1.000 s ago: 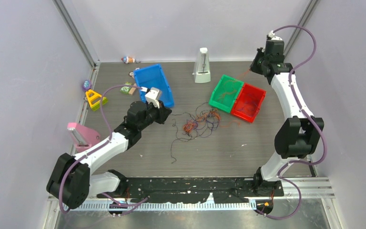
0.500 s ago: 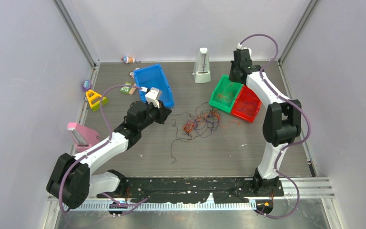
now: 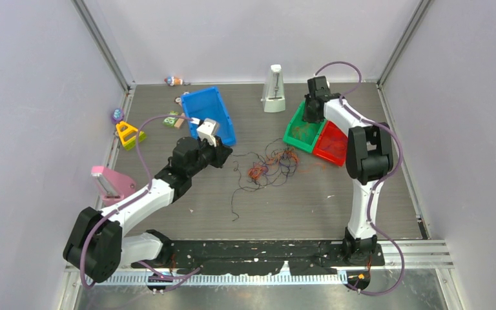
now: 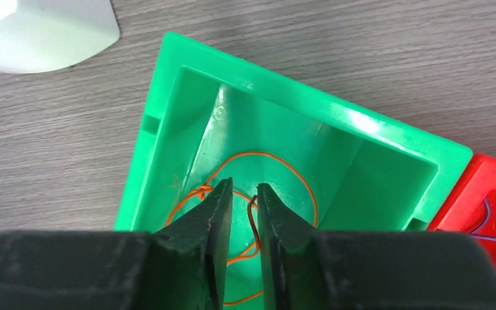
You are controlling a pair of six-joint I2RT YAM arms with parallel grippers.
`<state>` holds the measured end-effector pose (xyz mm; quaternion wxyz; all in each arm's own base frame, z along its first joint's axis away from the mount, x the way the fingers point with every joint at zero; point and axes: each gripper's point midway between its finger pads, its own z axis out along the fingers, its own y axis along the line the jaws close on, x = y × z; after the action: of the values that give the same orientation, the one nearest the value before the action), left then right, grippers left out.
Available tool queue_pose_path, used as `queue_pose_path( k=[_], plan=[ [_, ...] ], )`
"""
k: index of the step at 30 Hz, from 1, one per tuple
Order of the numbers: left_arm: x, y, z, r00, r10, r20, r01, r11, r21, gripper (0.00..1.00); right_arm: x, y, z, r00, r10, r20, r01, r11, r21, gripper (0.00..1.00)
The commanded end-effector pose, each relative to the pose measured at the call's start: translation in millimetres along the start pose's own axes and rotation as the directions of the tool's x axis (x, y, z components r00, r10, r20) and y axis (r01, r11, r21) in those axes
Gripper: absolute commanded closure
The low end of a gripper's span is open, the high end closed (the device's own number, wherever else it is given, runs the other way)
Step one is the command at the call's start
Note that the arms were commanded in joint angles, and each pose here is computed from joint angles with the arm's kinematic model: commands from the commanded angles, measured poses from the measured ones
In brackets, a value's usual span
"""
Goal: Untangle the cables
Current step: Place the cable in the bin.
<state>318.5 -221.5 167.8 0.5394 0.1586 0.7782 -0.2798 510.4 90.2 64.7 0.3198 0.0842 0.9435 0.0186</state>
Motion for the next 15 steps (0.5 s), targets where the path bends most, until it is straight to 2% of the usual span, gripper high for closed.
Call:
queue_pose_path(
  k=[1,8,10,11,15],
  plan=[
    [-16.1,0.0,1.9,0.998,0.029,0.049,-0.029,1.000,0.000,0.87,-53.7,21.5,-55.3,0.988,0.031,0.152,-0.015,0.995,-0.102,0.70],
    [-16.2,0.0,1.3,0.998,0.029,0.050,-0.029,1.000,-0.001,0.80,-52.3,10.9,-124.3,0.973,0.024,0.231,0.007,0.992,-0.130,0.44],
    [-15.6,0.3,1.4,0.998,0.029,0.049,-0.029,1.000,-0.003,0.78,-41.1,6.2,-136.3,0.972,0.017,0.233,0.015,0.991,-0.135,0.32],
    [-16.1,0.2,1.2,0.998,0.027,0.050,-0.027,1.000,-0.003,0.77,-32.8,3.2,-142.2,0.973,0.014,0.231,0.018,0.990,-0.137,0.22],
    [-15.3,-0.4,1.1,0.998,0.026,0.052,-0.026,1.000,0.000,0.69,-12.2,-1.9,-155.9,0.975,0.001,0.223,0.034,0.987,-0.154,0.10]
  ],
)
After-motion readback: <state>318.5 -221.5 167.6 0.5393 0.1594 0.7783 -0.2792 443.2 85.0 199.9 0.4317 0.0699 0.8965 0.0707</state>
